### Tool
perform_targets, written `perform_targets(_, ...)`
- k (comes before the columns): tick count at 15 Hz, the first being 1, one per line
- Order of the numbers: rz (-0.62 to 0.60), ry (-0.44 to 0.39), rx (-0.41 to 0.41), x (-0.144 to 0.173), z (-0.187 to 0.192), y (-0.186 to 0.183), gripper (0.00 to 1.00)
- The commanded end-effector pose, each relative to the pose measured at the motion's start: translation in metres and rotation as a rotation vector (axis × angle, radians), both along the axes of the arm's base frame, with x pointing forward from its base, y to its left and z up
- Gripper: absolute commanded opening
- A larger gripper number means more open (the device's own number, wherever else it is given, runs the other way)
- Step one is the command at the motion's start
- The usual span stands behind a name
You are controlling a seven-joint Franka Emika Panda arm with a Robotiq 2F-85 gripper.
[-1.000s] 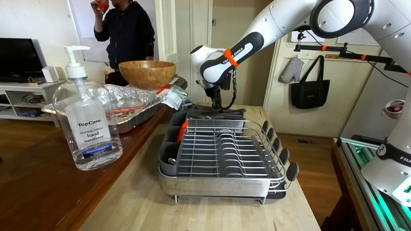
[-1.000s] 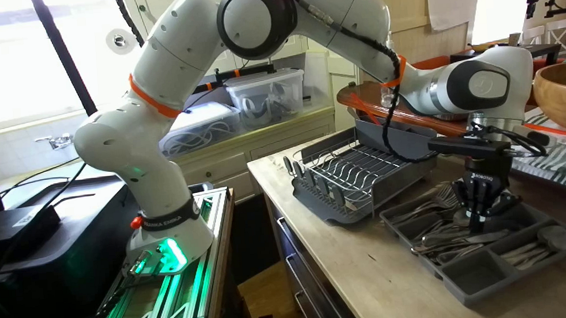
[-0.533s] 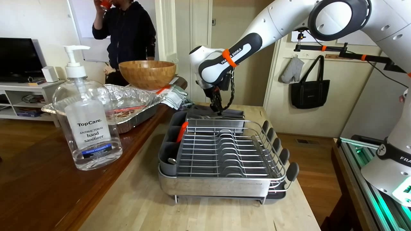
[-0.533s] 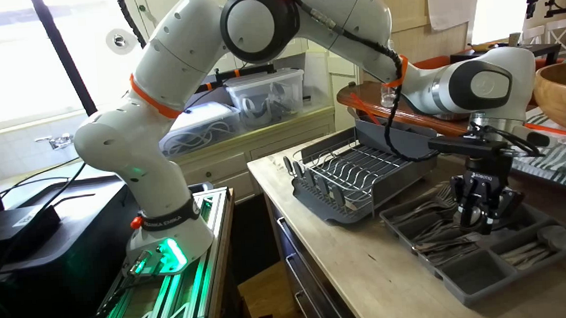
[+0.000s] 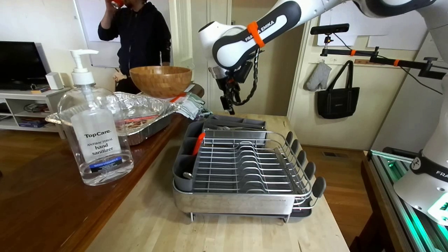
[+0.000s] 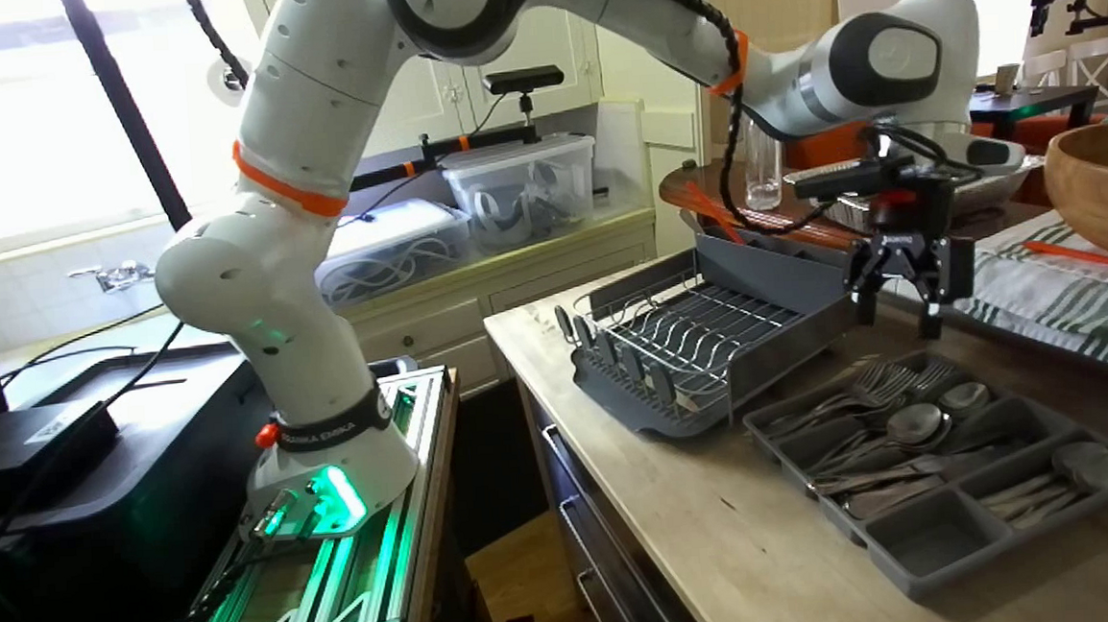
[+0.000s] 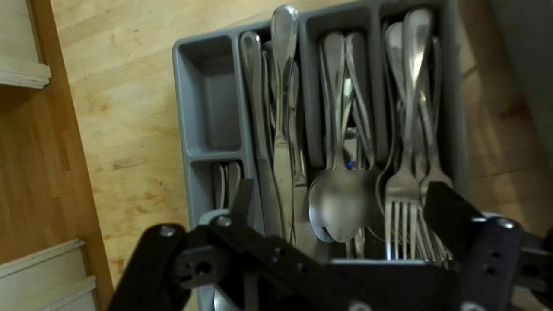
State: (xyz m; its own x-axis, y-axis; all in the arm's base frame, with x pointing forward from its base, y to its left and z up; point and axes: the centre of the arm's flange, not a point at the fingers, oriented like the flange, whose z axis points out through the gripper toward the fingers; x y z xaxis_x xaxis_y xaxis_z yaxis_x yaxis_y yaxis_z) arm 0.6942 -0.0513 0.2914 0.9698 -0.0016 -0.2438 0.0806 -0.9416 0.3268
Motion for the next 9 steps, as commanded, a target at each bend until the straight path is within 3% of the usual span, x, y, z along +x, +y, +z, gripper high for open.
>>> perform_targets(1, -0.102, 0.052, -0.038, -0.078, 0.038, 0.029, 1.0)
perform_targets(3, -0.129, 0.12, -0.064, -0.109, 0.053, 0.041, 1.0)
perform_targets(5, -0.032, 0.102, -0.057, -0.142, 0.07, 0.049, 1.0)
perform_targets(6, -0.084, 0.111, -0.05, -0.084, 0.056, 0.044, 1.0)
perform_targets(9, -0.057, 0.108, -0.051, -0.109, 0.074, 0.054, 1.0)
